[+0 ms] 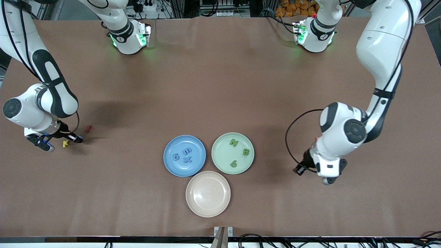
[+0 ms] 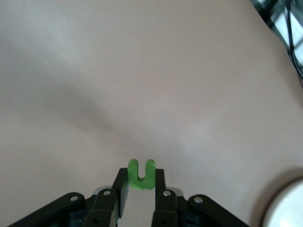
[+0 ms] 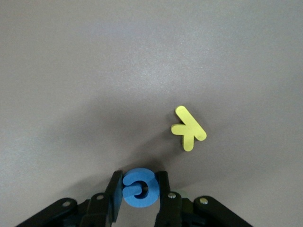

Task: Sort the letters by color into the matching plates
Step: 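Grasp the blue c with the right gripper while the left gripper carries u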

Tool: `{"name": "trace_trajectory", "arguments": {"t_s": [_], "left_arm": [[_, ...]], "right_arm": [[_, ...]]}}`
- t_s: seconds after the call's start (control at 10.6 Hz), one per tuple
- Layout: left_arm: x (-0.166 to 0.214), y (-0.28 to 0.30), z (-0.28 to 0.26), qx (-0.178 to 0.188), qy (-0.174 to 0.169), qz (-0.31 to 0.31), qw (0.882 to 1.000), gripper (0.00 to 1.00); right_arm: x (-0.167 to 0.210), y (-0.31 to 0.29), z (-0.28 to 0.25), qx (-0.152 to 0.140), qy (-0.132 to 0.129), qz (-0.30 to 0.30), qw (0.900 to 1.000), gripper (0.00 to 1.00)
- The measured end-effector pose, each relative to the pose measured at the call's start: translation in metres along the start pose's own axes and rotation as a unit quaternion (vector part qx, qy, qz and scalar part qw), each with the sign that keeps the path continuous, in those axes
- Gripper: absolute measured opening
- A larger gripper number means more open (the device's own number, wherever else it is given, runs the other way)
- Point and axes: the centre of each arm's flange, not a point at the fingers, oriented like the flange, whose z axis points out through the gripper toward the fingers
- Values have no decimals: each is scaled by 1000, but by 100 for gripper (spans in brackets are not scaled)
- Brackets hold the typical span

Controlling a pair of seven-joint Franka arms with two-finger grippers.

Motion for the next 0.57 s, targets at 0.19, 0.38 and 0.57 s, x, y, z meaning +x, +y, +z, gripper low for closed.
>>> {"name": "trace_trajectory", "arguments": {"t_s": [0.19, 0.38, 0.57], "left_arm": [[-51, 30, -3, -6, -7, -25, 1000, 27], [-111, 57, -4, -8, -15, -67, 998, 27], [-141, 69, -7, -11, -19, -76, 997, 27]], "right_arm": [[0, -1, 0, 0, 1, -2, 1000, 35], [1, -4, 0, 1, 2, -6, 1000, 35], [3, -14, -3, 4, 2, -14, 1000, 35]]}}
